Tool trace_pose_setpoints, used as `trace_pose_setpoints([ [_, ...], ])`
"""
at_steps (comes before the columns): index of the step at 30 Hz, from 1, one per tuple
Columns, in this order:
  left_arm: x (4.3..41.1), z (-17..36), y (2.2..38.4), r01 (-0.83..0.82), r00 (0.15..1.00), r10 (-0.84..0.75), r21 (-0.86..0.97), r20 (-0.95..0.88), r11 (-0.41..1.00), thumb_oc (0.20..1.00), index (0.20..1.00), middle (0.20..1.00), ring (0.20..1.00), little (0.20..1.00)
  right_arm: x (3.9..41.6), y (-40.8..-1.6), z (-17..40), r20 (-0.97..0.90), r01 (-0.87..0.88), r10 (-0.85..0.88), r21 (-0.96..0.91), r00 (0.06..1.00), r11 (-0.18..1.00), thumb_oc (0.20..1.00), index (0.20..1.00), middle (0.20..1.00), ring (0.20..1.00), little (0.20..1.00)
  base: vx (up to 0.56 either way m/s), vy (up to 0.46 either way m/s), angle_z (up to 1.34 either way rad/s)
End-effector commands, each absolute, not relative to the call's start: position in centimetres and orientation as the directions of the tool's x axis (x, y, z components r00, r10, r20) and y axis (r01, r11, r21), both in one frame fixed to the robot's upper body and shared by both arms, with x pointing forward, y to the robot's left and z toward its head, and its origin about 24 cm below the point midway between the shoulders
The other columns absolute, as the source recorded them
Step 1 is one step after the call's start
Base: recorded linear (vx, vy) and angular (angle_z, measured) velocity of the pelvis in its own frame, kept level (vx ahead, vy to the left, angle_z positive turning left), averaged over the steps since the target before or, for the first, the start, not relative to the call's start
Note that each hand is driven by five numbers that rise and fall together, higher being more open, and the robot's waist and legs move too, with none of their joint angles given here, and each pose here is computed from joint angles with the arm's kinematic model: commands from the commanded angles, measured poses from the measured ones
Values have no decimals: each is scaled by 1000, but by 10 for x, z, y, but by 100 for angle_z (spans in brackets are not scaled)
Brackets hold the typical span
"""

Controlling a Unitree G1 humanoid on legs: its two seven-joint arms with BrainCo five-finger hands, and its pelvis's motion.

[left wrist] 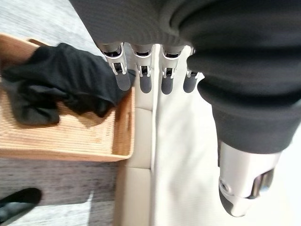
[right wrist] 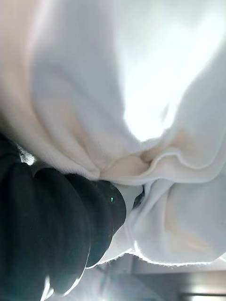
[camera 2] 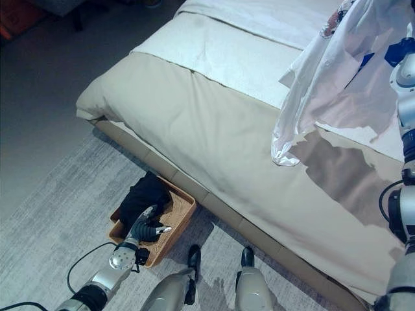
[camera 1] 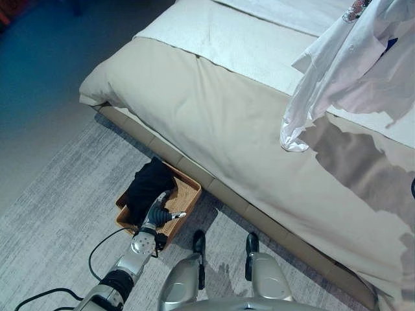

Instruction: Pick up clothes into the bucket

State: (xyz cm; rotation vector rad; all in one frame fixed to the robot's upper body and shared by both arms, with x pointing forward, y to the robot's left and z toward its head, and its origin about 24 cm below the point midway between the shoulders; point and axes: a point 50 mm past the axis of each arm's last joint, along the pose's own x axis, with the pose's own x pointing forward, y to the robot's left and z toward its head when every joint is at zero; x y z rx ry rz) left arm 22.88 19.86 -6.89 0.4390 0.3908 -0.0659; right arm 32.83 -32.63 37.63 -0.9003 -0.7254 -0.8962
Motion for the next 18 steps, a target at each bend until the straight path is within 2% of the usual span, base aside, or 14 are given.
trace_pose_setpoints([
  [1,211,-78,200,171,911,9,396,-413,902,1000,1000,1000,1000,1000,305,-330,405,896,917,-321,-189,307,350,200,200,200,200,200,72,-4,-16],
  [4,212,-74,193,193,917,-28,379,-398,905,1000,1000,1000,1000,1000,310,-331,397,875,895,-314,-244,369,374,200,200,200,200,200,89,-11,-15],
  [7,211,-75,188,223,913,-61,370,-403,902,1000,1000,1000,1000,1000,324,-331,380,810,833,-305,-357,502,424,200,200,200,200,200,63,-10,-5],
  [8,211,-75,186,238,910,-76,364,-407,900,1000,1000,1000,1000,1000,330,-330,373,781,804,-280,-426,558,414,244,244,244,244,244,34,-10,-7],
  [9,208,-77,185,246,904,-79,360,-420,900,1000,1000,1000,1000,1000,333,-330,370,768,798,-286,-441,572,411,391,391,391,391,391,25,-10,-9],
  [10,207,-79,182,258,899,-89,354,-428,899,1000,1000,1000,1000,1000,338,-330,363,746,781,-286,-474,602,407,915,915,915,915,915,16,-3,-12],
  [11,206,-80,180,268,896,-100,348,-432,898,1000,1000,1000,1000,1000,342,-330,357,720,758,-278,-515,636,401,1000,1000,1000,1000,1000,7,2,-10],
  [13,201,-85,179,284,883,-106,342,-457,896,1000,1000,1000,1000,1000,349,-330,344,672,721,-279,-576,686,384,1000,1000,1000,1000,1000,-2,1,-11],
  [14,196,-90,177,288,871,-102,333,-481,898,1000,1000,1000,1000,1000,353,-330,337,646,705,-291,-597,705,383,890,890,890,890,890,-2,-1,-16],
  [15,196,-90,177,288,871,-102,332,-481,898,1000,1000,1000,1000,1000,354,-330,337,646,705,-291,-597,705,383,608,608,608,608,608,-5,2,-16],
  [16,193,-93,176,292,863,-102,325,-494,899,1000,1000,1000,1000,1000,357,-330,330,622,682,-286,-630,729,371,200,200,200,200,200,-6,2,-6],
  [18,188,-97,177,286,854,-89,319,-513,903,1000,1000,1000,1000,1000,359,-332,324,604,677,-306,-638,736,368,200,200,200,200,200,-5,1,-2],
])
